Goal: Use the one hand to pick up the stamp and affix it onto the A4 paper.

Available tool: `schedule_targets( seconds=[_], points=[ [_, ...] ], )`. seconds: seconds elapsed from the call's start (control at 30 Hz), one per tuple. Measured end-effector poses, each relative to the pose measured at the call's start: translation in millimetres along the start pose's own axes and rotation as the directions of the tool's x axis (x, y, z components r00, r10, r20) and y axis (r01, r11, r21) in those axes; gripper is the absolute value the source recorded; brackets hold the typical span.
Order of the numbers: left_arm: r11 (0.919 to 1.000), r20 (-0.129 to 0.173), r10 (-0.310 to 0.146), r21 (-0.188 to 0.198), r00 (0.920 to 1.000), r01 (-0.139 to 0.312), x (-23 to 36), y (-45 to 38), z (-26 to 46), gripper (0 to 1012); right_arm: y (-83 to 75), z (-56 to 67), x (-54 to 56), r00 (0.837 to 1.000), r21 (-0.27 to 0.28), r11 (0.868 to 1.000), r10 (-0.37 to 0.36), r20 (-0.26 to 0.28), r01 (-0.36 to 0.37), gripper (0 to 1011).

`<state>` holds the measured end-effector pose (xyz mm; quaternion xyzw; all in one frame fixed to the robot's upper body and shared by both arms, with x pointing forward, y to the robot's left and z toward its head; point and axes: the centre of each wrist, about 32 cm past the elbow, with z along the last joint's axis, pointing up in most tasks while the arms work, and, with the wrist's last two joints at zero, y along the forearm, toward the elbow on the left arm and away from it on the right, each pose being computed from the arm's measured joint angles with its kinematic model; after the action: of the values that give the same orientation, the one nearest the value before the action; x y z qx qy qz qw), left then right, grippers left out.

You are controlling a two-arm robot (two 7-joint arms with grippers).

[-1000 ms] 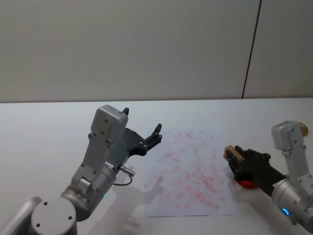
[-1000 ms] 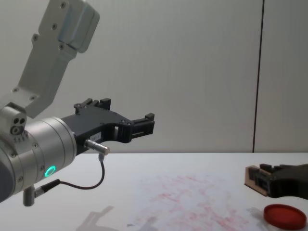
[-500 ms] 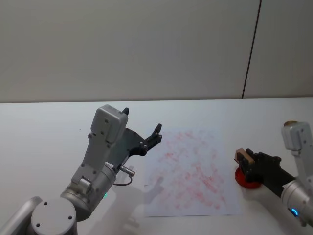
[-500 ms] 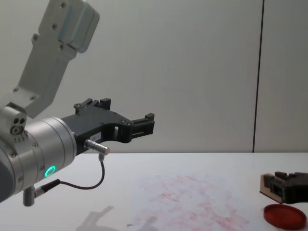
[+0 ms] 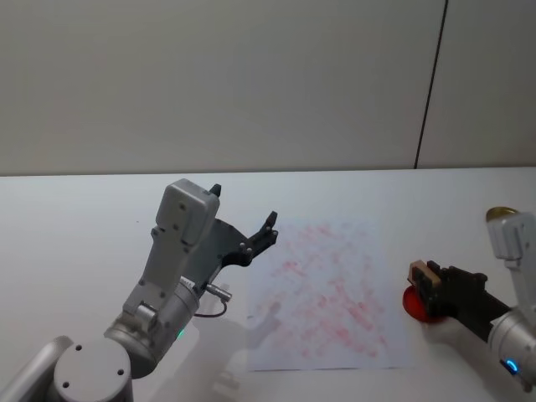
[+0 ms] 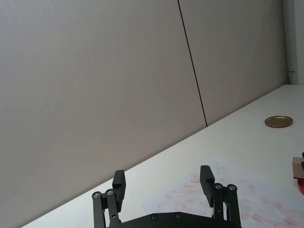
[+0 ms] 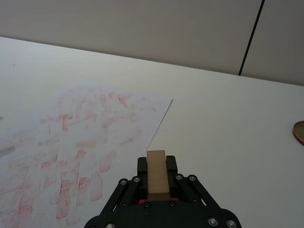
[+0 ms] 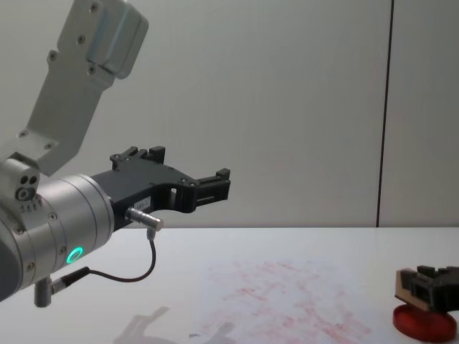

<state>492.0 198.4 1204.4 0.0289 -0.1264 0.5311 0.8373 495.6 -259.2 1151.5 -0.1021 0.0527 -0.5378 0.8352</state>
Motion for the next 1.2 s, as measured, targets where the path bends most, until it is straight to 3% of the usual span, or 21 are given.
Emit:
schedule_targets(
  seconds=[0.9, 0.93, 0.97, 1.03, 1.07, 1.2],
  points=[
    [1.0000, 0.000, 0.000, 0.000, 1.0000, 0.000, 0.0, 0.0, 0.0, 993, 0.9, -3.9, 4.1, 1.000, -0.058, 0.998, 0.028, 0.002, -0.028, 232],
    [1.0000, 0.000, 0.000, 0.000, 1.0000, 0.000, 0.0, 0.0, 0.0, 993, 1.0, -4.2, 3.9, 1.000, -0.060, 0.998, 0.028, 0.002, -0.028, 245],
    [1.0000, 0.000, 0.000, 0.000, 1.0000, 0.000, 0.0, 0.0, 0.0, 993, 1.1, -4.2, 4.0, 1.000, -0.062, 0.998, 0.028, 0.003, -0.028, 320],
    [1.0000, 0.000, 0.000, 0.000, 1.0000, 0.000, 0.0, 0.0, 0.0, 993, 1.2, -4.4, 3.9, 1.000, -0.064, 0.998, 0.028, 0.004, -0.028, 331],
    [1.0000, 0.000, 0.000, 0.000, 1.0000, 0.000, 0.0, 0.0, 0.0, 993, 1.4, -4.3, 3.9, 1.000, -0.065, 0.997, 0.028, 0.005, -0.028, 405],
    [1.0000, 0.000, 0.000, 0.000, 1.0000, 0.000, 0.0, 0.0, 0.0, 993, 1.7, -3.9, 3.9, 1.000, -0.066, 0.997, 0.028, 0.006, -0.028, 529]
  ],
)
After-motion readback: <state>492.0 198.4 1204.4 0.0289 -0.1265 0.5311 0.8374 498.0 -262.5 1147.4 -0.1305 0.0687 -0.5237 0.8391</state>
